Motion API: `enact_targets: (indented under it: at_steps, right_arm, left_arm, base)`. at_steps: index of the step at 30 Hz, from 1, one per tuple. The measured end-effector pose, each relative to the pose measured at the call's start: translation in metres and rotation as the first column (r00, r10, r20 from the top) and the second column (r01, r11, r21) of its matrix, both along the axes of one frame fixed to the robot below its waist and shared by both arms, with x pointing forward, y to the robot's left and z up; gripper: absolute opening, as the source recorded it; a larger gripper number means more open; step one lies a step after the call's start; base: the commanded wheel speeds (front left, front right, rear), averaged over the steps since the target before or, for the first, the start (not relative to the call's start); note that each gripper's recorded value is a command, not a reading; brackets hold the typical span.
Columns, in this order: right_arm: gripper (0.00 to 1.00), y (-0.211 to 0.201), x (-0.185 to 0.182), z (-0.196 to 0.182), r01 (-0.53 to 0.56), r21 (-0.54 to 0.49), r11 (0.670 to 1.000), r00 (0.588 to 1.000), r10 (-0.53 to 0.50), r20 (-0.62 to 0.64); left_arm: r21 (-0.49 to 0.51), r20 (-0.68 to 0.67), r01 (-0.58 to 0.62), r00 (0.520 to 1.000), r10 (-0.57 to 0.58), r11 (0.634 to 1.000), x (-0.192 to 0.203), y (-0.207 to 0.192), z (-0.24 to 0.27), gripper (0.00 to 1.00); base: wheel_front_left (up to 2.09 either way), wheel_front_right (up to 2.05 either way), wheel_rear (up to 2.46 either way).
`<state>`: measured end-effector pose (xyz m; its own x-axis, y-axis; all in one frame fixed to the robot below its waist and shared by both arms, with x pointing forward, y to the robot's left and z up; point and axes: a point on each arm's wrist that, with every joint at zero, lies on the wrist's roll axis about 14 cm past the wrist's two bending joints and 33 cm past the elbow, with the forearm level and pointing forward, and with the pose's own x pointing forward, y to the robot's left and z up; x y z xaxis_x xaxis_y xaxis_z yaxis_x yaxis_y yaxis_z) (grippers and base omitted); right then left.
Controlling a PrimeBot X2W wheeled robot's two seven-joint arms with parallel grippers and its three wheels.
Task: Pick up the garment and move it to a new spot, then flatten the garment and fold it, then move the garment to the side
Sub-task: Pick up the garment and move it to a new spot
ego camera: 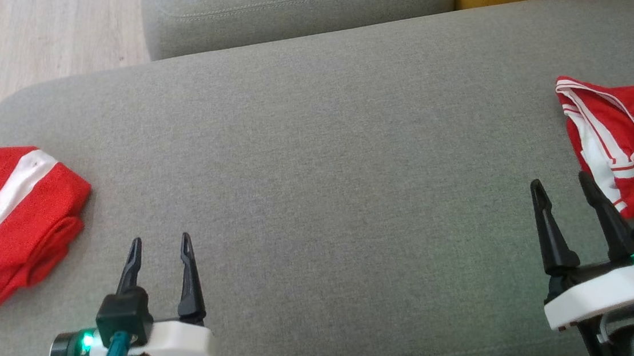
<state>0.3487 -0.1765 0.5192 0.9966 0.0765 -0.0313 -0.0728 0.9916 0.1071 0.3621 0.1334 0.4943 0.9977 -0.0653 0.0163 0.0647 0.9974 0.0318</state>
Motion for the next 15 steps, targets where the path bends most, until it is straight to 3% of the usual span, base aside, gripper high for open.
enact_targets:
  at_steps: [15]
  right_arm:
    - [1.0,0.009,0.007,0.001,-0.03,0.0,1.0,1.0,0.03,0.001]
  left_arm:
    - [0.004,-0.005,-0.037,0.999,0.037,0.999,-0.005,0.01,-0.001,1.0]
  base:
    - [0.0,0.0,0.0]
